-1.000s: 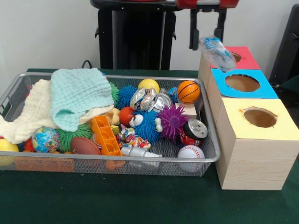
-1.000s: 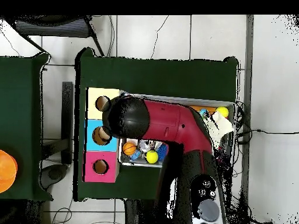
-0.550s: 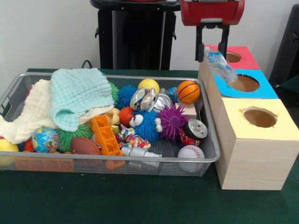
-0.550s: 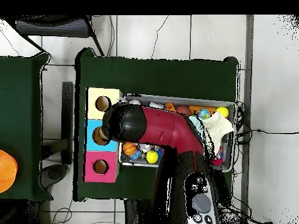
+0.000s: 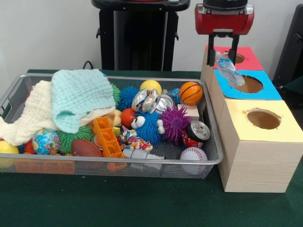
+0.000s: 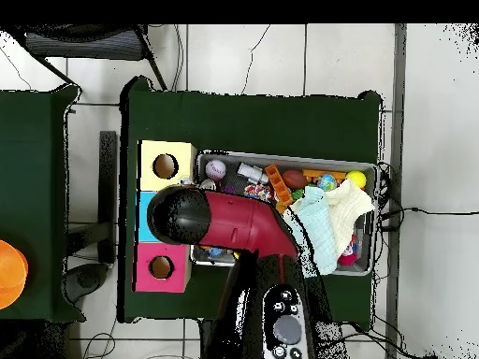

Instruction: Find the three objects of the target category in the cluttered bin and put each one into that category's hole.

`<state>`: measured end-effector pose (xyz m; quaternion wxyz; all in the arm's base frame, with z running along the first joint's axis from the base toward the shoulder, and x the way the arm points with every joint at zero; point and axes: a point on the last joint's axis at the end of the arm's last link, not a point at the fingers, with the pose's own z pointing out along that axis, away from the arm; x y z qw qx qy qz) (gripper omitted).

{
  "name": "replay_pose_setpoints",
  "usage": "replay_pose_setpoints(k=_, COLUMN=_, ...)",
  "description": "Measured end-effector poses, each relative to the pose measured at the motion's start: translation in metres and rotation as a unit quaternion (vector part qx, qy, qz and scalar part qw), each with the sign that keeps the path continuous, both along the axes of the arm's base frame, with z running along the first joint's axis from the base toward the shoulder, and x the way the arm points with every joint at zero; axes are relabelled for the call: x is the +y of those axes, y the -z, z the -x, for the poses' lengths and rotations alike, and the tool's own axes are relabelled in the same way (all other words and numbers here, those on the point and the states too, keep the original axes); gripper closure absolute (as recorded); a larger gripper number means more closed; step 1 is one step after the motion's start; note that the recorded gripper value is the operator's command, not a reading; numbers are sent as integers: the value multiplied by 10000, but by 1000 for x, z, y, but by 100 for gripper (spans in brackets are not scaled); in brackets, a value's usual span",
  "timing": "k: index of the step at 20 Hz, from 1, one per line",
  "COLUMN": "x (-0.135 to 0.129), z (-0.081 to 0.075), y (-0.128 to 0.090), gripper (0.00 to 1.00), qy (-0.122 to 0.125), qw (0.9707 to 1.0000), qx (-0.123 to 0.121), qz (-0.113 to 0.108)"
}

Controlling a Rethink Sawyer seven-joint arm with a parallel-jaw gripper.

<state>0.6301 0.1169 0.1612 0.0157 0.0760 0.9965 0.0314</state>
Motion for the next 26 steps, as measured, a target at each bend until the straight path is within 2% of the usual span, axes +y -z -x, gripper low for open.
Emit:
replay_pose_setpoints(k=8, x=30, z=24, y=2, gripper=100, qy=332, qw=9993, qx=182, qz=-15)
replay_pose_setpoints(k=12, x=30, z=33, y=7, gripper=100, qy=399, qw=9989, qx=250, qz=-4)
replay_pose_setpoints(k=26, x=30, z=34, y=17, gripper=100, qy=515, qw=9983, qx=284, qz=-33)
